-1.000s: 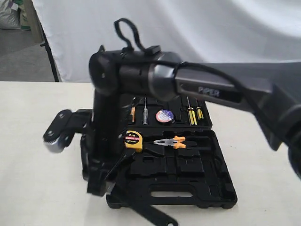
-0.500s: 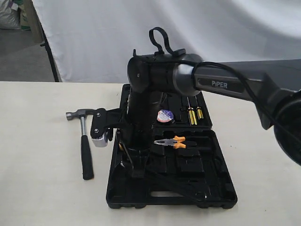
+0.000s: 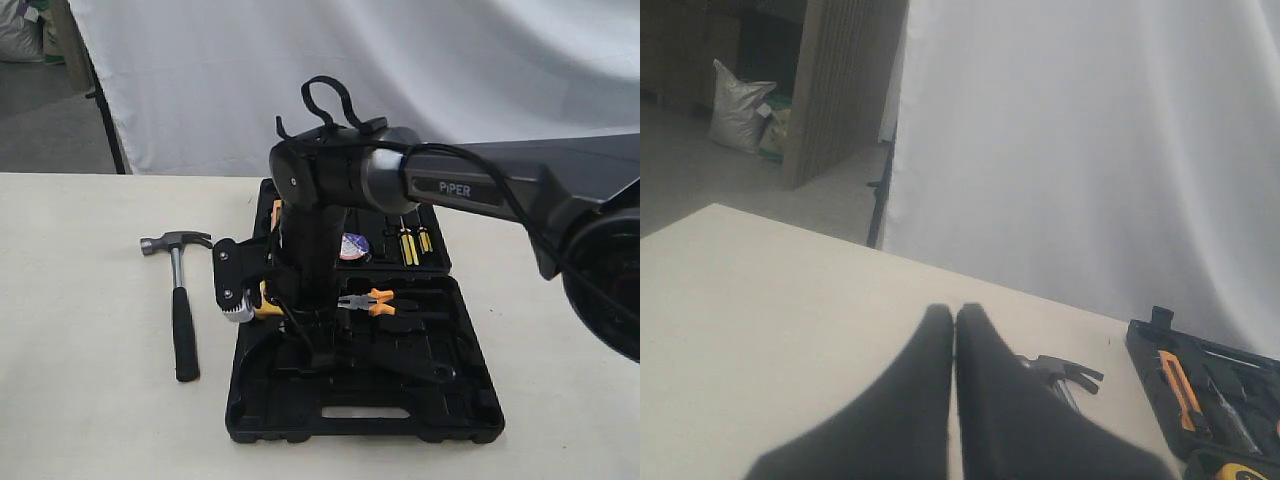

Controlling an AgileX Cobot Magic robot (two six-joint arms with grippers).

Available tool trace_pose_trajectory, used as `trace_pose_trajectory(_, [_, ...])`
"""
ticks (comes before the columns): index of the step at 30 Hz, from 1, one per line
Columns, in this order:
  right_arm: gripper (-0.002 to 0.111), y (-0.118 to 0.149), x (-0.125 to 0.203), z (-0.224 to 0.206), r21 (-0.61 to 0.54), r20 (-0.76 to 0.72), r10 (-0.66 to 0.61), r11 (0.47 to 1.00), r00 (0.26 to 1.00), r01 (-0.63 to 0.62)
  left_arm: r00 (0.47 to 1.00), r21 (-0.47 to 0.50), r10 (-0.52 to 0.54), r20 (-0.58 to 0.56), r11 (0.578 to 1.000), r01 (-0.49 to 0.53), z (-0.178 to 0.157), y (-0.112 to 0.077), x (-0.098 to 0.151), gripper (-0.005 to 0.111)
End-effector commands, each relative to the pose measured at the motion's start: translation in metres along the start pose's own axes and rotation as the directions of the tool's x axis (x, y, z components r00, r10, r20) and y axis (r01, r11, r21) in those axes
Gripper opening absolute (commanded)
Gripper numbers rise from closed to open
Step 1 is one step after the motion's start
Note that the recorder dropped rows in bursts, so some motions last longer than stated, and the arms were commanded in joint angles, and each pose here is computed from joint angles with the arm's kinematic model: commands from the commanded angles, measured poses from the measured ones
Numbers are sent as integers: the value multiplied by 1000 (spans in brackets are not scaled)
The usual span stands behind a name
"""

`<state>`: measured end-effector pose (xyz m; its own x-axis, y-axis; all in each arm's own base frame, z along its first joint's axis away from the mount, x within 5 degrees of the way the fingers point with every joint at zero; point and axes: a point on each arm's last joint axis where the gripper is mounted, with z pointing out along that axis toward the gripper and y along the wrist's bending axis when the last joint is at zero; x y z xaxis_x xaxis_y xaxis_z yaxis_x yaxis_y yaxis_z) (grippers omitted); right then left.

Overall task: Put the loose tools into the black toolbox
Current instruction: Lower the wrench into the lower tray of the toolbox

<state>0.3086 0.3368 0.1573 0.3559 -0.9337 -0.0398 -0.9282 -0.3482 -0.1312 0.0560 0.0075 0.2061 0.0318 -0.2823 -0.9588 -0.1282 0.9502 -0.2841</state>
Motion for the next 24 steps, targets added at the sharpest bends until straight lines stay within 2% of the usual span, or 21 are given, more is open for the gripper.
trace_pose_trajectory(1, [0, -3, 7, 5, 15, -55, -29, 999, 998, 30, 1000, -21, 0, 20, 1000, 1, 0, 1, -2, 1])
trace_pose_trajectory(21, [0, -5, 14, 6, 40, -130, 0, 999, 991, 5, 1000, -21, 0, 20, 1000, 1, 0, 1, -2, 1])
trace_pose_trajectory(22, [2, -5, 14, 6, 40, -132, -1, 999, 991, 7, 1000, -21, 0, 20, 1000, 1, 0, 1, -2, 1])
trace_pose_trajectory(24, [14, -5, 14, 6, 41, -132, -1, 999, 991, 7, 1000, -21, 0, 20, 1000, 1, 0, 1, -2, 1])
